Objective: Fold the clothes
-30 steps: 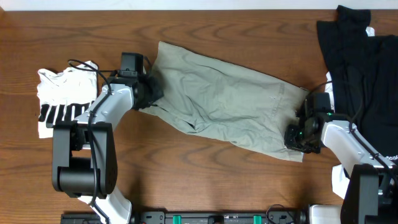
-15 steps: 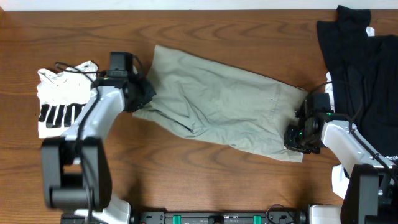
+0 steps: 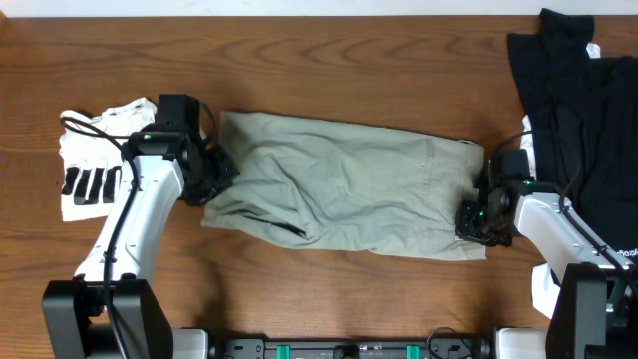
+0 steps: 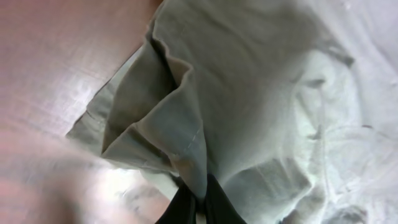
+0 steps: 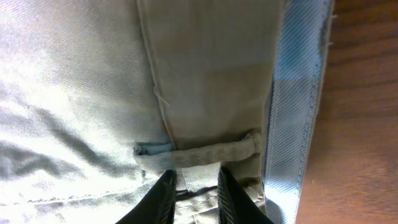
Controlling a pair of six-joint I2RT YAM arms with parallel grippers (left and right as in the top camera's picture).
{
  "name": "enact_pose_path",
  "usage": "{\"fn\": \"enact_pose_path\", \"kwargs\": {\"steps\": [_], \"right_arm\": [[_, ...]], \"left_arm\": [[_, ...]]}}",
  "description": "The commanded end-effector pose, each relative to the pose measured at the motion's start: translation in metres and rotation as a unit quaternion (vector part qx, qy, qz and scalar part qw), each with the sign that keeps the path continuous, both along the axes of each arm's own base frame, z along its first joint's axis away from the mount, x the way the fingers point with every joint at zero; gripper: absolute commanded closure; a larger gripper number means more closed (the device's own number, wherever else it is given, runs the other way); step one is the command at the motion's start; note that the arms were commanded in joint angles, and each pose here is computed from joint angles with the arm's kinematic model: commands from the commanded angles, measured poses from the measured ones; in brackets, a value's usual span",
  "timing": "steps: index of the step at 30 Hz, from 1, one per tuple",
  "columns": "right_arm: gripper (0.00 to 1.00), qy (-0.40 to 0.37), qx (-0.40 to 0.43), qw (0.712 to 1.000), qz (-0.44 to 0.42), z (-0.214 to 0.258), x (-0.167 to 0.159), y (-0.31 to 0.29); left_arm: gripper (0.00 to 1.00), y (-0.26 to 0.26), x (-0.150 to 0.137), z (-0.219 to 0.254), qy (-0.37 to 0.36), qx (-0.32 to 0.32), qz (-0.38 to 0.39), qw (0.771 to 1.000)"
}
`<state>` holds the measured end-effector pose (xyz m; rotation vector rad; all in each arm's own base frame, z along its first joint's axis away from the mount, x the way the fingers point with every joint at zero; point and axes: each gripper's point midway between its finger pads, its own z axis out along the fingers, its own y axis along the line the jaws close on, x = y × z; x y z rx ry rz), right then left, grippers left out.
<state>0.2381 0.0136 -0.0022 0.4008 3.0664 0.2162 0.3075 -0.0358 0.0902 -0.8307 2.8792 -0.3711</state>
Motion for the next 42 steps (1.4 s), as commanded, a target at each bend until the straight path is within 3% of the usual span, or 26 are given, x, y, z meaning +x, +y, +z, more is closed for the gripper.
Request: {"fn": "enact_pose_path", "kwargs": {"steps": [1, 10, 16, 20, 24, 29, 34, 38, 42], "right_arm": [[0.78, 0.013, -0.003, 1.000, 0.001, -0.005, -0.008, 0.000], [0.78, 0.014, -0.003, 1.000, 0.001, -0.005, -0.009, 0.000], [0.79, 0.009, -0.003, 1.000, 0.001, -0.005, -0.006, 0.000], [0.92, -0.006, 0.008, 1.000, 0.001, -0.004, 0.001, 0.003], [0.87, -0.046, 0.016, 0.999, 0.003, 0.022, 0.028, 0.006], [0.84, -0.158, 0.034, 0.987, 0.015, 0.104, 0.089, 0.013], [0.83, -0.250, 0.089, 0.959, 0.103, 0.174, 0.126, 0.061], [0.82, -0.254, 0.088, 0.947, 0.176, 0.170, 0.129, 0.099], [0.82, -0.211, 0.043, 0.963, 0.162, 0.128, 0.139, 0.099]], "left_arm": [[0.94, 0.004, -0.011, -0.003, 0.020, 0.006, -0.004, 1.000], [0.94, 0.003, -0.054, -0.006, 0.103, 0.008, -0.037, 0.994], [0.93, 0.017, -0.076, -0.006, 0.149, 0.046, -0.036, 0.987], [0.93, 0.021, -0.079, -0.008, 0.155, 0.059, -0.035, 0.986], [0.93, 0.021, -0.078, -0.008, 0.153, 0.059, -0.036, 0.986], [0.93, 0.021, -0.078, -0.008, 0.153, 0.058, -0.035, 0.986], [0.93, 0.019, -0.080, -0.007, 0.157, 0.053, -0.035, 0.986], [0.93, 0.009, -0.089, -0.005, 0.174, 0.023, -0.037, 0.984], [0.93, -0.001, -0.099, -0.001, 0.194, -0.007, -0.037, 0.980]]}}
